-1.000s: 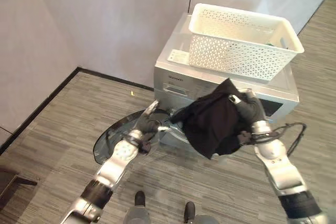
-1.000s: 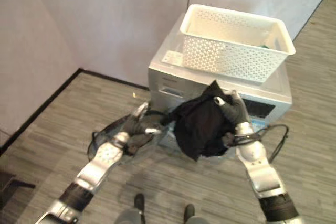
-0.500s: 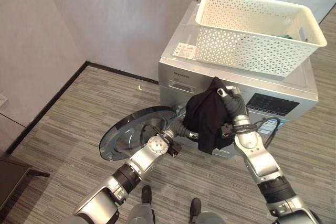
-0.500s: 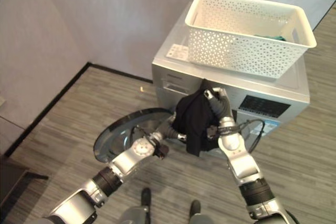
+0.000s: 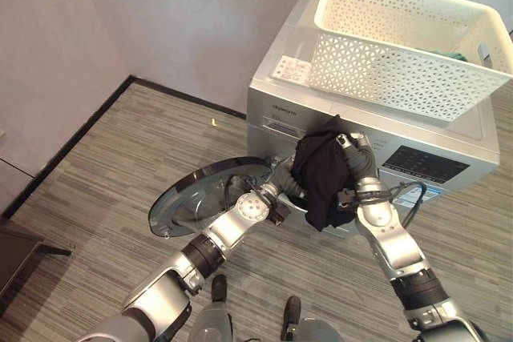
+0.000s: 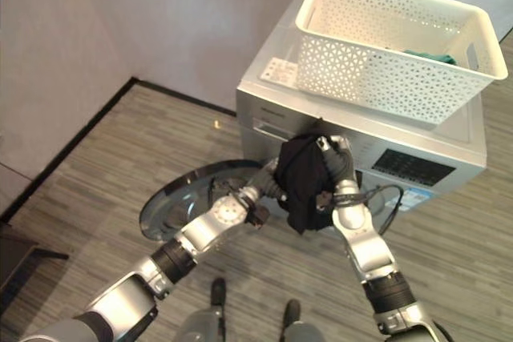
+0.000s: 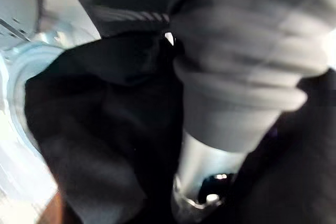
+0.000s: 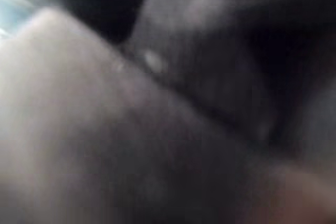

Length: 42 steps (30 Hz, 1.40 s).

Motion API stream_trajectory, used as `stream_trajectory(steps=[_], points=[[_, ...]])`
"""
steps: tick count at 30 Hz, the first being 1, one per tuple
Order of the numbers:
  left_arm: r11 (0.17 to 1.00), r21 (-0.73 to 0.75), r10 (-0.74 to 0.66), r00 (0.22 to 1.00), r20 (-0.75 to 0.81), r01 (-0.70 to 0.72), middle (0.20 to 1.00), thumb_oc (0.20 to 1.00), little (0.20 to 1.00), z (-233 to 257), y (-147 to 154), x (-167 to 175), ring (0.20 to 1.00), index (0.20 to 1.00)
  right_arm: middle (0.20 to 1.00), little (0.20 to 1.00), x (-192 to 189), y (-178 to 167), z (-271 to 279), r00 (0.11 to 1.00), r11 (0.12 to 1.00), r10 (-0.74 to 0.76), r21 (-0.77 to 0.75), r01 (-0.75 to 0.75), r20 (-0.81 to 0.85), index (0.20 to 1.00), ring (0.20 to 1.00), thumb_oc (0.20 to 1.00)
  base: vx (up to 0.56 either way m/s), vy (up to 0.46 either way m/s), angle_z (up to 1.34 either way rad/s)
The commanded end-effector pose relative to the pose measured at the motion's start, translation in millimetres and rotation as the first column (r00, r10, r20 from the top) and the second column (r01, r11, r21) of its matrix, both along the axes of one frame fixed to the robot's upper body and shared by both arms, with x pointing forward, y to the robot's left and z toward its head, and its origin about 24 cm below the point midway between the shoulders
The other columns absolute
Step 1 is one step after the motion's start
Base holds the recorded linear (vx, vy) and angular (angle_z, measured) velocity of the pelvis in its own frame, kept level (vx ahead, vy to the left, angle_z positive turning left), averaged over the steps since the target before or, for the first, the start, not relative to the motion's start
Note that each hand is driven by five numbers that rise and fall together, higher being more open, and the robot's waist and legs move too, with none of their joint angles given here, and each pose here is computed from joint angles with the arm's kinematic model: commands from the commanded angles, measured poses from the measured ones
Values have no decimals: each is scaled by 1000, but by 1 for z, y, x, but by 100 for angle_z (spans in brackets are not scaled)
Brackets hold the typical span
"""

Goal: Grab the laundry basket,head to the washer,open it,put in the laundry and shut it.

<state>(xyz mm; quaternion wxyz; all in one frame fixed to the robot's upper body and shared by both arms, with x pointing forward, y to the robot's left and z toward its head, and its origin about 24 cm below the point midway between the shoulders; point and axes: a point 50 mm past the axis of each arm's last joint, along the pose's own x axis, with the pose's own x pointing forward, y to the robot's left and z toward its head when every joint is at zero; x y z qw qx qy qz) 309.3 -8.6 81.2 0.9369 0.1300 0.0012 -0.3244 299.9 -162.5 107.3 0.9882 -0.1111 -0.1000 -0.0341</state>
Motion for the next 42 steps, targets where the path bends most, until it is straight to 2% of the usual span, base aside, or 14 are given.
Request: stream_trajectory(steps=[1, 2, 9, 19, 20, 21, 22, 31, 33, 34, 35, 37, 40, 42], points=[[988, -72, -126, 985, 115, 135, 576, 576, 576, 30, -53, -11, 576, 576, 200, 200, 2, 20, 35, 981, 992, 77, 81, -93, 181, 200, 200, 200, 0, 0, 0], [989, -76, -122, 987, 101, 129, 209, 209, 209, 27, -54, -12, 209, 209, 200, 200, 1, 24, 34, 980, 990, 90, 93, -108, 177, 200, 200, 200, 0, 0, 0], [989, -105, -101, 994, 39, 104, 200, 200, 200, 18, -55, -14, 200, 200, 200, 200, 3, 45, 28, 981, 972, 140, 167, -163, 137, 200, 200, 200, 1, 0, -1], [988, -147, 53, 997, 62, -43, 200, 200, 200, 19, -23, 2, 200, 200, 200, 200, 1, 49, 6, 985, 973, 166, 156, -170, 42, 200, 200, 200, 6, -17, -7], [989, -136, 67, 995, 69, -57, 200, 200, 200, 17, -19, 3, 200, 200, 410, 410, 1, 47, 3, 985, 974, 168, 147, -170, 32, 410, 410, 410, 0, 0, 0], [989, -136, 67, 995, 69, -57, 200, 200, 200, 17, -19, 3, 200, 200, 539, 539, 1, 48, 3, 985, 974, 168, 147, -171, 31, 539, 539, 539, 0, 0, 0], [989, -128, 82, 994, 70, -72, 200, 200, 200, 13, -13, 4, 200, 200, 1000, 1000, 0, 45, -1, 985, 979, 169, 114, -170, 18, 1000, 1000, 1000, 0, 0, 0], [967, -124, 224, 974, -13, -224, 200, 200, 200, -19, 28, 6, 200, 200, 1000, 1000, -22, 22, -23, 992, 991, 122, 54, -121, -19, 1000, 1000, 1000, 12, -2, -6], [963, -101, 250, 968, -11, -250, 200, 200, 200, -27, 36, 4, 200, 200, 1000, 1000, -35, 16, -40, 989, 991, 124, 60, -120, -80, 1000, 1000, 1000, 0, 0, 0], [956, -78, 279, 958, -73, -284, 200, 200, 200, -43, 40, 2, 200, 200, 1000, 1000, -47, 11, -70, 969, 990, 126, 93, -109, -210, 1000, 1000, 1000, 0, 0, 0], [956, -78, 279, 958, -74, -284, 200, 200, 200, -43, 39, 2, 200, 200, 1000, 1000, -48, 11, -70, 969, 990, 126, 93, -109, -211, 1000, 1000, 1000, 0, 0, 0], [950, 9, 312, 945, -99, -313, 200, 200, 200, -64, 45, -2, 200, 200, 1000, 1000, -65, -1, -103, 931, 996, 90, 56, -76, -352, 1000, 1000, 1000, -6, 2, -2], [940, 32, 342, 929, -138, -341, 200, 200, 200, -76, 49, -5, 200, 200, 1000, 1000, -78, -12, -119, 904, 998, 60, 20, -57, -423, 1000, 1000, 1000, 1, -11, -18], [935, 44, 354, 923, -153, -352, 200, 200, 200, -82, 53, -8, 200, 200, 1000, 1000, -92, -26, -133, 874, 997, 14, -63, -50, -485, 1000, 1000, 1000, -4, -28, -20]])
